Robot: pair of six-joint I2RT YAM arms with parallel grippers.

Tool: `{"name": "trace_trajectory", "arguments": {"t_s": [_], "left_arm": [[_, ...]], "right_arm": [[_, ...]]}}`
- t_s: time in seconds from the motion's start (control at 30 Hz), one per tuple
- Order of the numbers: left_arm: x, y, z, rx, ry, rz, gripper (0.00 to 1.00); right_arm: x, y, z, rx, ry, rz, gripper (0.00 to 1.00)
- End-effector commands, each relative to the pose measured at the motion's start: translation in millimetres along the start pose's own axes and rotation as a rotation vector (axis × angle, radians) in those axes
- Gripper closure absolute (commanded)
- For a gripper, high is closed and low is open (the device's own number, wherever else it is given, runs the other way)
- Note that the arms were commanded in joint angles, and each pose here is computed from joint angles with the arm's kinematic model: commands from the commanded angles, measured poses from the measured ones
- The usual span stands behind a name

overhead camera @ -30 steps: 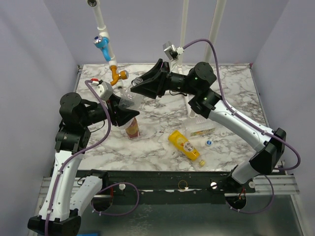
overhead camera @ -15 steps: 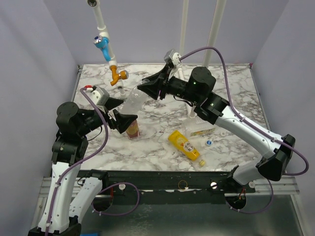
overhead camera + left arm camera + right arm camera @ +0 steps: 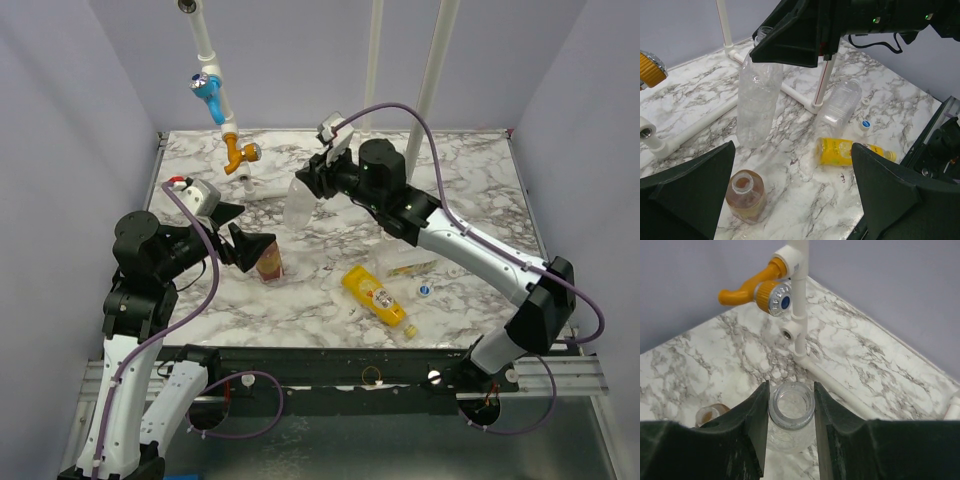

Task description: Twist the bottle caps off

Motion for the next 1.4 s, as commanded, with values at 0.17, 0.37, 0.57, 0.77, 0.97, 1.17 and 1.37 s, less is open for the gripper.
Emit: {"name": "trace_trajectory", "arguments": {"t_s": [0.17, 0.37, 0.57, 0.77, 0.97, 1.17, 1.37], "left_arm": [[-5, -8, 11, 0.031, -0.018, -0.023, 0.01], [-4, -10, 11, 0.032, -0.015, -0.044, 0.01], [-4, -12, 12, 0.032, -0.016, -0.051, 0.01], [-5, -12, 11, 0.034, -0.017, -0.053, 0.01], [-4, -12, 10, 0.03, -0.012, -0.06, 0.01], [-3, -12, 10, 0.031, -0.012, -0.065, 0.01], [-3, -12, 11, 0.031, -0.015, -0.067, 0.01]], "right_arm": [[22, -23, -80, -0.079, 0.24, -0.159, 0.8], [26, -22, -98, -0.05, 0.2, -0.178, 0.8], [31, -21, -121, -0.047, 0.228, -0.183, 0.75], [26, -18, -136, -0.038, 0.213, -0.178, 0.7], [27, -16, -144, -0.028, 0.235, -0.164, 0.5], [24, -14, -129, -0.024, 0.207, -0.148, 0.31], [20, -13, -108, -0.018, 0.174, -0.138, 0.23]]}}
Point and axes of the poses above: each gripper's point midway between its finger pads, its own x axis out along the fingers, its own y axis along the line the jaws close on, z = x × y, the point moved 3 cm from there along -x, back along the fingers, and after that the axes turned 2 degrees about -x, right-handed, at the moved point
